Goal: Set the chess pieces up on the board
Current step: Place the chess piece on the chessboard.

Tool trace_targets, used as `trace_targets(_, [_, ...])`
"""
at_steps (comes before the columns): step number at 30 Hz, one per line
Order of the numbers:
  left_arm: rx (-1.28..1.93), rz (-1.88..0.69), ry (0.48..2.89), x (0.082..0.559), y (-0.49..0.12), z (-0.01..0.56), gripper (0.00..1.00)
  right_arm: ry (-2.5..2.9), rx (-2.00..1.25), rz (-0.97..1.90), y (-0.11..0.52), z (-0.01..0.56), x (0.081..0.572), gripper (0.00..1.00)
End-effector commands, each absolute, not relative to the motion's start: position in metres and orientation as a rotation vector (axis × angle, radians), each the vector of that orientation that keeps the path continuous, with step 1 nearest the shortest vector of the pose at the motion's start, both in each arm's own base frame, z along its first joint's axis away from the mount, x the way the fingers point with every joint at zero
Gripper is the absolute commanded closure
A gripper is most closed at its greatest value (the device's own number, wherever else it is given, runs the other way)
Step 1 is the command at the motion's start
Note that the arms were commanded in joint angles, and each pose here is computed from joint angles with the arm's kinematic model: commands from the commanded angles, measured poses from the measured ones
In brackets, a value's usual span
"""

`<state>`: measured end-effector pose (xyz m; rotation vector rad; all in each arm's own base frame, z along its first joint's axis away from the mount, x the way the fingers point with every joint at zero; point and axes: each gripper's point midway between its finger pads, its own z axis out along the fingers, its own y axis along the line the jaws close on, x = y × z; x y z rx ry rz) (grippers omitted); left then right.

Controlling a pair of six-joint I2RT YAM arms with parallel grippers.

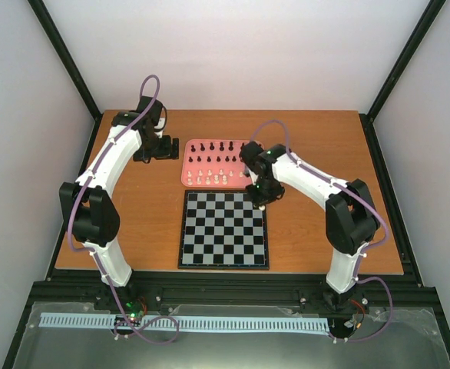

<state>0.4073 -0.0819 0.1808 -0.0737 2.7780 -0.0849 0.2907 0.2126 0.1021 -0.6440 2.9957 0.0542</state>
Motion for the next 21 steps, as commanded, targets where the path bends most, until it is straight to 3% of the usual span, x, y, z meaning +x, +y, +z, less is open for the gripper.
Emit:
trace_targets(1, [-0.076,-0.107,2.737,0.407,-0.083,0.195,0.0,2.941,-0.617,0.156,0.228,0.094,0.291,0.96])
trace_targets(21, [-0.082,-0.11,2.748,0.407,-0.084,0.19,0.0,2.991,-0.599,0.088,0.227,0.057,0.285,0.97])
